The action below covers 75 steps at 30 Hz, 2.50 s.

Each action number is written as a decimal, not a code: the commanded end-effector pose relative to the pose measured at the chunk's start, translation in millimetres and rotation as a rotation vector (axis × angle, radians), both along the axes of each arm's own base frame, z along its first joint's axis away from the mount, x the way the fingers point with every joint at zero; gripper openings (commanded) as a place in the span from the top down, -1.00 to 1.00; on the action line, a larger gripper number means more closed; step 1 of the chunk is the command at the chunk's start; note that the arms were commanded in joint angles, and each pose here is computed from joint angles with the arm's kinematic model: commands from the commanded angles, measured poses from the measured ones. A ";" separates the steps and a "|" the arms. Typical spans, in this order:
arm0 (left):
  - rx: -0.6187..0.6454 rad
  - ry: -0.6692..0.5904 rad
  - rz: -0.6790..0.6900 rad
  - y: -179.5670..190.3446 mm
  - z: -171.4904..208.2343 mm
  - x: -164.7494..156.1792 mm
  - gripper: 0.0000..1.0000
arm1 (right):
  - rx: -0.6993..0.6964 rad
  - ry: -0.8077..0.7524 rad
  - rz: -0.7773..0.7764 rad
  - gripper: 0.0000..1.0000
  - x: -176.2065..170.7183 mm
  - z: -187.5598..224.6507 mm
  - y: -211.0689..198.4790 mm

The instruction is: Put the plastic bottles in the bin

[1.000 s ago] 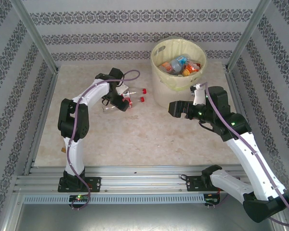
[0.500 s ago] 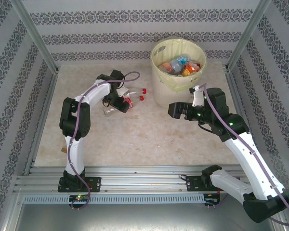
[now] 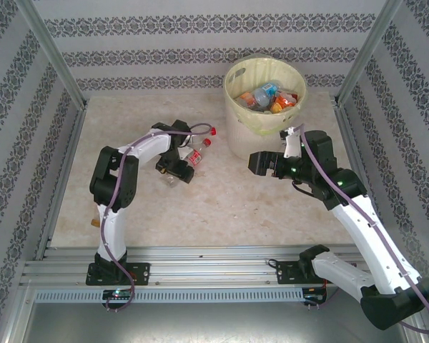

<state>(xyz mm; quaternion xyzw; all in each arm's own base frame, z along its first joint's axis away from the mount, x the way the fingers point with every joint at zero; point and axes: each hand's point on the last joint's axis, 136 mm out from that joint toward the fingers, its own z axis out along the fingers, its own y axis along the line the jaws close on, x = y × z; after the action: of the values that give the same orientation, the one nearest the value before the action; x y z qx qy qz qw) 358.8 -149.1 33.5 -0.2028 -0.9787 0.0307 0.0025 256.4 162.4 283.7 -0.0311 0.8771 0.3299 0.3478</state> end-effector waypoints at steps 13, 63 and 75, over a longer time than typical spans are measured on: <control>-0.200 -0.095 0.106 -23.5 49.8 -24.9 -0.04 | 0.066 0.017 0.012 -0.94 2.1 -5.3 12.9; -1.012 -0.332 -0.080 -177.4 204.7 -127.0 -0.15 | 0.249 0.011 0.129 -0.28 35.4 30.4 89.2; -1.053 -0.423 -0.041 -175.8 236.0 -115.9 -1.00 | 0.217 -0.045 0.077 -0.11 30.0 50.3 55.3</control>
<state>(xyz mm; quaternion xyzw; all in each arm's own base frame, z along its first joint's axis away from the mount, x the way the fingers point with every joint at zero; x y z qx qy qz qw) 239.9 -321.9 238.2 -0.1927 -0.8277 0.4616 -0.2543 288.5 230.1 307.9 -0.0239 0.8381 0.4406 0.3208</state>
